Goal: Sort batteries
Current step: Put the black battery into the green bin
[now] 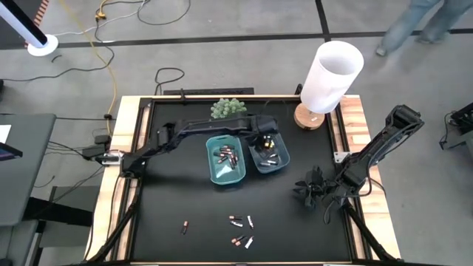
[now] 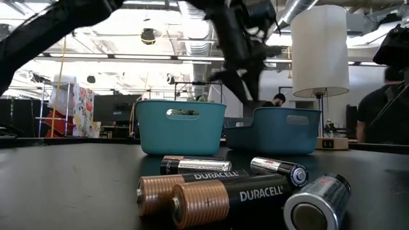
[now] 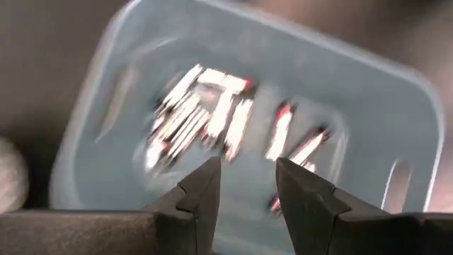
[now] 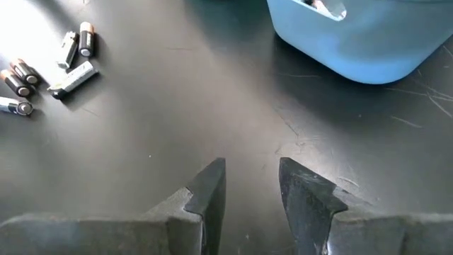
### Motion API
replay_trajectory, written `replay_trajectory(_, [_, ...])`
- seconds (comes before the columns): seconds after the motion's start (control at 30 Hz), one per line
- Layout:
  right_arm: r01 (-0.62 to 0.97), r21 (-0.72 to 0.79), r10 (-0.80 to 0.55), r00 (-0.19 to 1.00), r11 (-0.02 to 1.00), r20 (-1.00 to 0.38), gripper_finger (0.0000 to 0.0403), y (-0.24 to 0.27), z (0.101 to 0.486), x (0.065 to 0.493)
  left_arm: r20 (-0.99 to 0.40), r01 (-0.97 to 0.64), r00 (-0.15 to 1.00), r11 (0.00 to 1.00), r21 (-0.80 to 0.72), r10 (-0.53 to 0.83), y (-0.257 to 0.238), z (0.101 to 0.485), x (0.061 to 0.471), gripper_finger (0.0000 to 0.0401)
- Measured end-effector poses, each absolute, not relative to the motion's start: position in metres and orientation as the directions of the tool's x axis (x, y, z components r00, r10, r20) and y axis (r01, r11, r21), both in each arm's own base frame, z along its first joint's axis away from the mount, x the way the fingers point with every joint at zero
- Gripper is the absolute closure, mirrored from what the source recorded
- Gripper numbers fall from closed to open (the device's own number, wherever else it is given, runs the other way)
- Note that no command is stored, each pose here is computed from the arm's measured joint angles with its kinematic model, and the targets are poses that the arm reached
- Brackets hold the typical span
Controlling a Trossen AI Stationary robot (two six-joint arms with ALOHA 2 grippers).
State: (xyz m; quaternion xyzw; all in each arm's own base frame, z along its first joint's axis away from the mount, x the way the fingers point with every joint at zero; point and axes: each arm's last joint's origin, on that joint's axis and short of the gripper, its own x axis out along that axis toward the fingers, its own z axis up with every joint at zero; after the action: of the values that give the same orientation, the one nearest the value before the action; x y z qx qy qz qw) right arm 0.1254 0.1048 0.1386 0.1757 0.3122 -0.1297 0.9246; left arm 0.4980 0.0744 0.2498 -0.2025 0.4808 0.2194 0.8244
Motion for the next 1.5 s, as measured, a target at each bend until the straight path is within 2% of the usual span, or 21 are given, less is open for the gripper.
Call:
replay_trajectory(0.13, [0.349, 0.243, -0.13, 0.77, 0.905, -0.625, 0.0253, 0.105, 0.138, 0.125, -0.9, -0.571, 0.372, 0.82, -0.031, 0.225, 0.046, 0.277, 0.478, 0.0267])
replay_trajectory(0.3, [0.343, 0.239, -0.125, 0.769, 0.908, -0.627, 0.0253, 0.106, 0.138, 0.124, -0.884, -0.523, 0.364, 0.85, 0.067, 0.294, -0.013, 0.306, 0.456, 0.0267])
replay_trajectory(0.53, [0.325, 0.26, -0.098, 0.774, 0.909, -0.626, 0.0253, 0.11, 0.138, 0.121, -0.891, -0.564, 0.268, 0.809, 0.164, 0.368, -0.1, 0.313, 0.416, 0.0266])
replay_trajectory(0.6, [0.33, 0.267, -0.097, 0.773, 0.906, -0.627, 0.0253, 0.11, 0.138, 0.121, -0.893, -0.592, 0.235, 0.785, 0.181, 0.383, -0.124, 0.311, 0.403, 0.0266])
replay_trajectory(0.77, [0.331, 0.269, -0.097, 0.774, 0.904, -0.626, 0.0253, 0.11, 0.138, 0.121, -0.892, -0.623, 0.259, 0.77, 0.14, 0.371, -0.183, 0.299, 0.38, 0.0269])
replay_trajectory(0.97, [0.326, 0.295, -0.084, 0.785, 0.898, -0.613, 0.0253, 0.111, 0.14, 0.122, -0.893, -0.701, 0.209, 0.698, 0.148, 0.399, -0.229, 0.268, 0.348, 0.0293])
replay_trajectory(1.27, [0.323, 0.316, -0.074, 0.795, 0.892, -0.602, 0.0253, 0.112, 0.141, 0.124, -0.894, -0.814, 0.051, 0.537, 0.221, 0.445, -0.267, 0.214, 0.297, 0.0316])
replay_trajectory(1.5, [0.325, 0.315, -0.077, 0.795, 0.892, -0.602, 0.0253, 0.112, 0.141, 0.124, -0.895, -0.876, 0.012, 0.436, 0.207, 0.447, -0.288, 0.2, 0.267, 0.0316])
